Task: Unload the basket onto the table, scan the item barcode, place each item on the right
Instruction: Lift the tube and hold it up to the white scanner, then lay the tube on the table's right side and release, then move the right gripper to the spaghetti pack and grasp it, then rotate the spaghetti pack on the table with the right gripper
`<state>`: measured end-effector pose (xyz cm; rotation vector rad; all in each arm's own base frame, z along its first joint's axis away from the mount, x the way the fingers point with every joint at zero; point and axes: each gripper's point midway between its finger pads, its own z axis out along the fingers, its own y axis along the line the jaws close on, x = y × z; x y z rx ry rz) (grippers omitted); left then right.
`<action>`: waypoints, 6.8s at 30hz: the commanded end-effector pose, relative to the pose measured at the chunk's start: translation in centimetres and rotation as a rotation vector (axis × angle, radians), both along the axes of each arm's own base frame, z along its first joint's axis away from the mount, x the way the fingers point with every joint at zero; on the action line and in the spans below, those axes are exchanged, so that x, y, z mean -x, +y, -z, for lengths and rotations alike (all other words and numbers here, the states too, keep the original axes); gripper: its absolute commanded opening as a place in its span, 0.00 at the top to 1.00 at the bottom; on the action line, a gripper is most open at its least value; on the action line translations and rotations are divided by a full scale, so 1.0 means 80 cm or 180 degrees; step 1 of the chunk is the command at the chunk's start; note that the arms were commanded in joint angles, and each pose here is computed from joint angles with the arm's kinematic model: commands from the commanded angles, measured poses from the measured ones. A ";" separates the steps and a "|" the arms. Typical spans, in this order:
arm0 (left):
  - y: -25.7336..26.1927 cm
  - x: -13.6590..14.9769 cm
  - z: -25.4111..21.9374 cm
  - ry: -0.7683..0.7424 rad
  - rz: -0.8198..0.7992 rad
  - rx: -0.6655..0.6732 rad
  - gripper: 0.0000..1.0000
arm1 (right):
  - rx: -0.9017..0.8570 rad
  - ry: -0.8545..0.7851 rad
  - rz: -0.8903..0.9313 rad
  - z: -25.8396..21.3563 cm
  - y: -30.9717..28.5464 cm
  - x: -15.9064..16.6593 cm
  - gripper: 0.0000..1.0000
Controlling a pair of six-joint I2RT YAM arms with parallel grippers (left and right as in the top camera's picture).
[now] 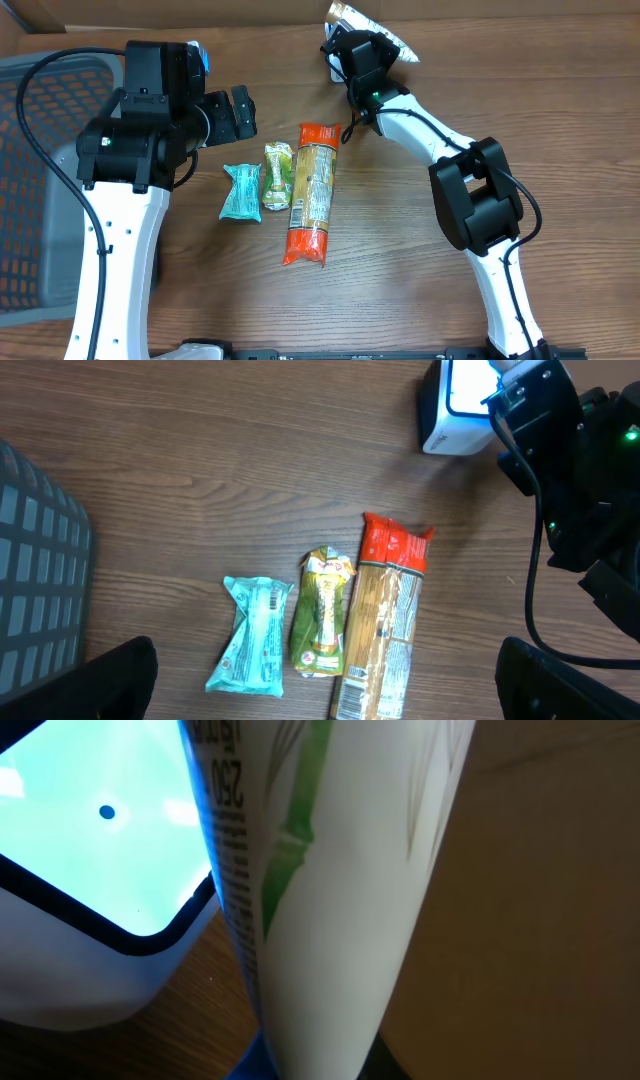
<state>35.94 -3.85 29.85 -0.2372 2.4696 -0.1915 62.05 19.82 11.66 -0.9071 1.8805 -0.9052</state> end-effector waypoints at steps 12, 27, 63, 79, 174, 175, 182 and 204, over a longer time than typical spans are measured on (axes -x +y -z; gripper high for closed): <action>-0.002 -0.001 -0.002 -0.0011 0.0048 -0.0004 0.00 | -0.0963 -0.0192 0.0221 -0.139 0.006 0.052 0.96; -0.002 -0.001 -0.002 -0.0011 0.0048 -0.0004 0.00 | -0.4289 0.1410 0.2070 -0.177 -0.137 0.226 0.96; -0.002 -0.001 -0.002 -0.0011 0.0048 -0.0004 0.01 | -0.5449 0.1539 0.2502 -0.070 -0.227 0.248 0.05; -0.002 -0.001 -0.002 -0.0011 0.0048 -0.0004 0.01 | -0.4335 0.3402 0.1221 -0.002 0.049 0.344 0.00; -0.002 -0.001 -0.002 -0.0011 0.0048 -0.0004 0.00 | -0.2385 0.3388 0.1746 0.054 0.008 0.416 0.09; -0.002 -0.001 -0.002 -0.0011 0.0048 -0.0004 0.01 | -0.2390 0.3388 0.1786 0.056 0.001 0.414 0.08; -0.002 -0.001 -0.002 -0.0011 0.0048 -0.0004 0.00 | -0.2910 0.3925 0.1706 0.073 -0.026 0.416 0.05; -0.002 -0.001 -0.002 -0.0011 0.0048 -0.0004 0.00 | -0.4155 0.3975 0.1862 0.138 0.031 0.421 0.39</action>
